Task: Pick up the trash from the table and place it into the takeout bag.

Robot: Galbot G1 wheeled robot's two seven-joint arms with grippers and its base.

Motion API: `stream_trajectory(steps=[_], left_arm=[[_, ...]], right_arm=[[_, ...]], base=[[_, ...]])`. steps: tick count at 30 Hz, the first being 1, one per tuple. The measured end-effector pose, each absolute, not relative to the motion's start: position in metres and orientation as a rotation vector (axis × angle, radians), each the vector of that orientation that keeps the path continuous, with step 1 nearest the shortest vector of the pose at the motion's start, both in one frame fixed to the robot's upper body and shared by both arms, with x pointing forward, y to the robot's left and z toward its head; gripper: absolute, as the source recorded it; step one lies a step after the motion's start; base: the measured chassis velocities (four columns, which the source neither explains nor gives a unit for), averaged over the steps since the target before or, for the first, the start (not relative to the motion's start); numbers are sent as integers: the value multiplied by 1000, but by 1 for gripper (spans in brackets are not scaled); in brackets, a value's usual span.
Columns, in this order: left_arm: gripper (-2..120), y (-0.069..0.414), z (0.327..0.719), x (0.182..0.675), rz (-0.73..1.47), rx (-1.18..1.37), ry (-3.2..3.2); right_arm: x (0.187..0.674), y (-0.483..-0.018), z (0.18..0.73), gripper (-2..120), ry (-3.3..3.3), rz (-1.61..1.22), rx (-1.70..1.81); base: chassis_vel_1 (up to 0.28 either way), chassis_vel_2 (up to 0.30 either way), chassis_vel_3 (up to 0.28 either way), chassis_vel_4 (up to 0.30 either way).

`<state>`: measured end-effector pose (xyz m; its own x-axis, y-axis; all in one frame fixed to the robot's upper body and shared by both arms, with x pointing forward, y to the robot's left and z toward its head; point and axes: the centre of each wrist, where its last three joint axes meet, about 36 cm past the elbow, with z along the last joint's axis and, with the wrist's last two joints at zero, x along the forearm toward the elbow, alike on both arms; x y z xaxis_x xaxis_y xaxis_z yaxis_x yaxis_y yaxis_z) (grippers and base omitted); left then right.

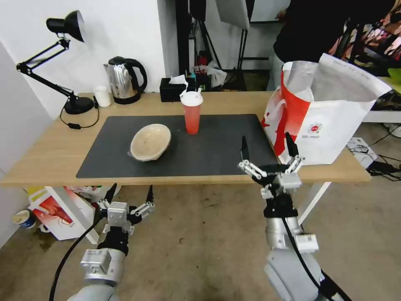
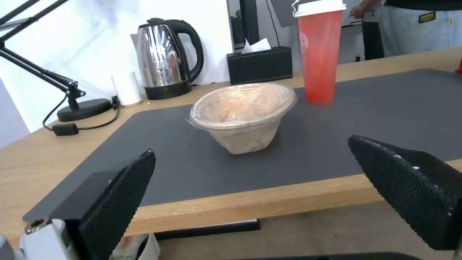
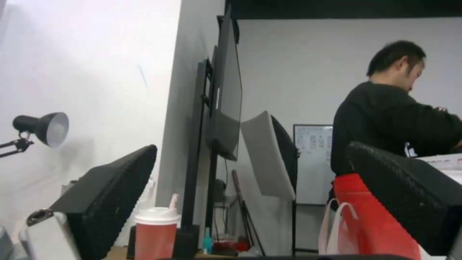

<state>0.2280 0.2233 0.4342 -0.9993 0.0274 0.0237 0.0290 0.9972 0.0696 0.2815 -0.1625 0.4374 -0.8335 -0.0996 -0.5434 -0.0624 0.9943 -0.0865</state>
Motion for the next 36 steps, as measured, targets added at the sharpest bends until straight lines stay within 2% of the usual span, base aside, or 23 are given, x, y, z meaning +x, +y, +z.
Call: stream_trajectory(steps=[12, 23, 36], left_arm=[[100, 223, 434, 228, -109, -44, -3117], [100, 223, 434, 228, -109, -44, -3117], [100, 223, 434, 228, -109, -44, -3117]], right_arm=[[235, -161, 403, 100, 2598, -120, -115], [220, -159, 363, 100, 2672, -162, -104], [201, -152, 353, 100, 2715, -170, -90]], base=[[0, 0, 0, 0], [0, 0, 0, 0], [0, 0, 0, 0]])
